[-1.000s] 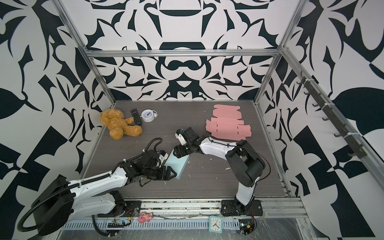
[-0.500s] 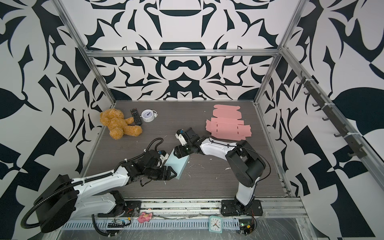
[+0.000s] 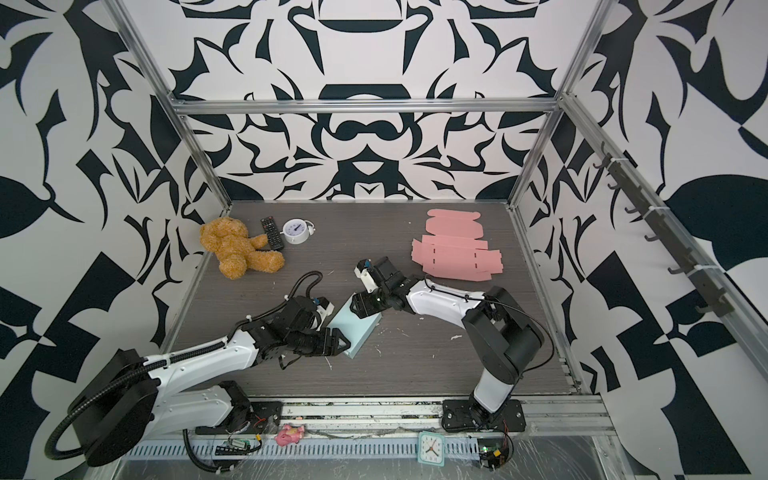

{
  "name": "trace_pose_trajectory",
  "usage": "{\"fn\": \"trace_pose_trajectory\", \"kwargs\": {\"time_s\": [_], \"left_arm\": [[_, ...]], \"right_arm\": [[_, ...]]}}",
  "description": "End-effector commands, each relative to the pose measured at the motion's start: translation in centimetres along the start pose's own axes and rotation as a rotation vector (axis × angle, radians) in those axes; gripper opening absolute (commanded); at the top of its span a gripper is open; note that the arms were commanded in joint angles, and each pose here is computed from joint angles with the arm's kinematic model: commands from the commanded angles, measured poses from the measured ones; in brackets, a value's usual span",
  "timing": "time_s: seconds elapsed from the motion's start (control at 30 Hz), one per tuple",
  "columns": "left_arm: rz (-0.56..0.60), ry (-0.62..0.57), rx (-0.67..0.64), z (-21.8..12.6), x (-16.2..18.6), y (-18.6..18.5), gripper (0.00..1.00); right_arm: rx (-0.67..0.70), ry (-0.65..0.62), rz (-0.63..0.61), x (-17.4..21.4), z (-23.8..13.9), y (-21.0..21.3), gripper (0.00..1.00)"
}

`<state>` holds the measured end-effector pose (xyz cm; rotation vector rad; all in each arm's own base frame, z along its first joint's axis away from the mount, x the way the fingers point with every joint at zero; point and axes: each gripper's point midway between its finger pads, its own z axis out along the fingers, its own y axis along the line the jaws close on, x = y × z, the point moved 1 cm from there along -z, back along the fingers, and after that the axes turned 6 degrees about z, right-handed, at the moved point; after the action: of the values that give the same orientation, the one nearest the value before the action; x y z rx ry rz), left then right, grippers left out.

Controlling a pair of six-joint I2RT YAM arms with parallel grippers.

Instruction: Fold the paper box

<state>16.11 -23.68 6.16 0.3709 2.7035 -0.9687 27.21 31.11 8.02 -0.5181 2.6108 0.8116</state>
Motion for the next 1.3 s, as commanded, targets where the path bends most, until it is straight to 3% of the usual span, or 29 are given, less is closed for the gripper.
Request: {"fn": "trace_pose_trajectory", "kwargs": {"time_s": [0.0,1.27], "left_arm": [[0.026,-0.029,0.021,-0.7,-1.4,-0.8,0.77],[-0.022,-0.119,-0.037,-2.5,-7.3,3.6,0.75]], "right_arm": [[-0.023,-0.039,0.001,-0.6,-1.0,0.7,0.71],[-0.040,-0.043,0.003,-1.8,-0.3,1.3,0.72]]}}
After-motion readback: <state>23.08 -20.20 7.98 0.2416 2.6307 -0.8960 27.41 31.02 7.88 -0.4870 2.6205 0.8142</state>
